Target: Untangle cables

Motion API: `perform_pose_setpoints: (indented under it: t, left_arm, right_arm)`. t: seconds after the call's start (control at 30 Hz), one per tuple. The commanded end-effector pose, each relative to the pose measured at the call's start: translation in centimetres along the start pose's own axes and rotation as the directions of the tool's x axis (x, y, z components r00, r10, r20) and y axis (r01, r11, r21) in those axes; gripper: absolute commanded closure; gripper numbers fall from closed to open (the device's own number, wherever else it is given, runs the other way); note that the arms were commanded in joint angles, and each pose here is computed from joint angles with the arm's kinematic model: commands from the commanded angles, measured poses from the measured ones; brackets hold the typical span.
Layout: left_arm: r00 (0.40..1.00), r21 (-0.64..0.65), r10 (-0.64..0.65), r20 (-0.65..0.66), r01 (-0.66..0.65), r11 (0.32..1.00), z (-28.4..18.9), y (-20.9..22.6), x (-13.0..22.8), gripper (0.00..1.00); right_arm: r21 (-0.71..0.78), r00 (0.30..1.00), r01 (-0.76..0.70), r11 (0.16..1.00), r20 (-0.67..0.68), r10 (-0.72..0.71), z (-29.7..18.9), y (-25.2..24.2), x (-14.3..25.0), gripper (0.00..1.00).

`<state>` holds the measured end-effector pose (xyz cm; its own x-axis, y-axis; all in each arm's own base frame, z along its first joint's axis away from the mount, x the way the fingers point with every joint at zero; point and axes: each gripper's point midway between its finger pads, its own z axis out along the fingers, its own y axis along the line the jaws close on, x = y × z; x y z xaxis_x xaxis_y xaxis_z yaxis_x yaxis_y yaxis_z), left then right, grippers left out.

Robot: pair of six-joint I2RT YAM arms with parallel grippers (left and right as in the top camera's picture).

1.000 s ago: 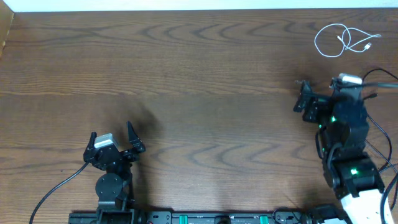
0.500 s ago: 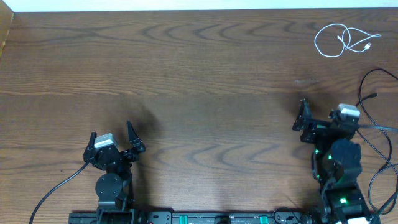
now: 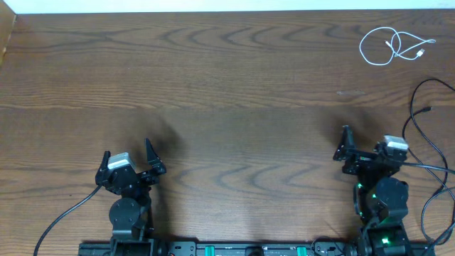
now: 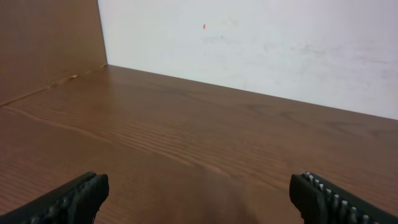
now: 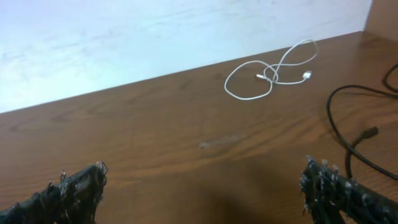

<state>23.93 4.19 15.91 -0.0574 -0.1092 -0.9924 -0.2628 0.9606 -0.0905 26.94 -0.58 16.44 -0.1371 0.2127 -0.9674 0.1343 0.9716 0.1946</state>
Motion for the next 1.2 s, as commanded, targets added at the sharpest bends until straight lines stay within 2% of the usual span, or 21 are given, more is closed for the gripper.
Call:
perform_pose_setpoints:
  t: [0.0, 0.67, 1.17]
  left_arm:
    - [0.999, -0.008, 0.012, -0.046, -0.012, 1.000, 0.1, 0.2, 1.7, 0.02]
    - [0.999, -0.008, 0.012, -0.046, -0.012, 1.000, 0.1, 0.2, 1.7, 0.02]
    - [0.999, -0.008, 0.012, -0.046, -0.012, 1.000, 0.1, 0.2, 1.7, 0.02]
  right_arm:
    - [-0.013, 1.000, -0.020, 1.000, 0.006, 0.020, -0.1, -0.3, 0.3, 0.01]
    - [-0.021, 0.996, 0.004, 1.000, 0.087, -0.002, -0.6, -1.3, 0.3, 0.01]
    - [-0.013, 0.996, 0.013, 1.000, 0.094, -0.011, -1.4, -1.7, 0.3, 0.01]
